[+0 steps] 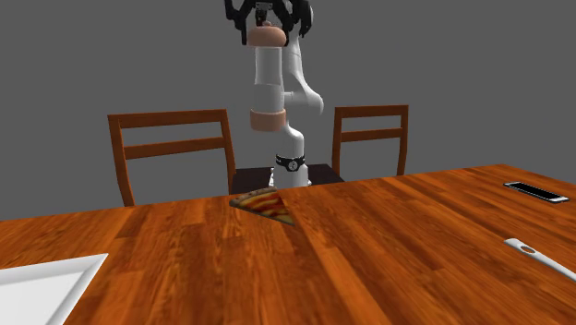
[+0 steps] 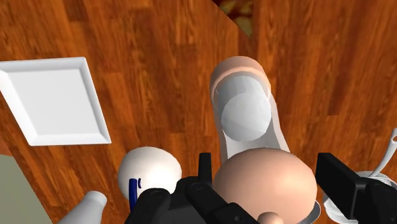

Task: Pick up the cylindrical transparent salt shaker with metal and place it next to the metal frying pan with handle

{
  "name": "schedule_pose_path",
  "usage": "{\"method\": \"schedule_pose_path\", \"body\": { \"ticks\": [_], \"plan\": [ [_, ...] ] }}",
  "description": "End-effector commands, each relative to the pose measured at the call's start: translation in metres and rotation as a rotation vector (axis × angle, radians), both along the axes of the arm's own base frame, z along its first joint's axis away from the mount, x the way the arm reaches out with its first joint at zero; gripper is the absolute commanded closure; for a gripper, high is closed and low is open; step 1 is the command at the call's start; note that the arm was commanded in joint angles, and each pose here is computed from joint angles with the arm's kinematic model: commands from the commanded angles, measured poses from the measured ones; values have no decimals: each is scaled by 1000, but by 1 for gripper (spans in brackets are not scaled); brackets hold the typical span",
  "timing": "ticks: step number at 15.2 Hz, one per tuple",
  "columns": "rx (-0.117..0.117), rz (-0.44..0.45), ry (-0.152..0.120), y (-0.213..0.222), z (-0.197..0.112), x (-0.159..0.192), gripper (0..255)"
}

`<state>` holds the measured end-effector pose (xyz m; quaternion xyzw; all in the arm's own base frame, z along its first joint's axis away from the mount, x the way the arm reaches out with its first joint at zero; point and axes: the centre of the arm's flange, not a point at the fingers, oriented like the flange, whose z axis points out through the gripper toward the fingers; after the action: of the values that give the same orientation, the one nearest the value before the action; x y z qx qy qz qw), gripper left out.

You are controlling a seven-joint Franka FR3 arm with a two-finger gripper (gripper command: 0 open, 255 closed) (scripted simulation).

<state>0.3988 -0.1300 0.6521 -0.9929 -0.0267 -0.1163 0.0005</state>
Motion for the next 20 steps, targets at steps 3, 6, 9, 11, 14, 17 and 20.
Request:
{"method": "schedule_pose_path", "body": {
  "ticks": [3,6,9,11,14,17,20],
  "plan": [
    [0,0,0,47,1,18,255],
    [0,0,0,84,1,31,255],
    [0,0,0,121,2,45,255],
    [0,0,0,146,2,54,255],
    [0,0,0,183,2,68,255],
    [0,0,0,220,2,82,255],
    [0,0,0,257,2,96,255]
  ]
}}
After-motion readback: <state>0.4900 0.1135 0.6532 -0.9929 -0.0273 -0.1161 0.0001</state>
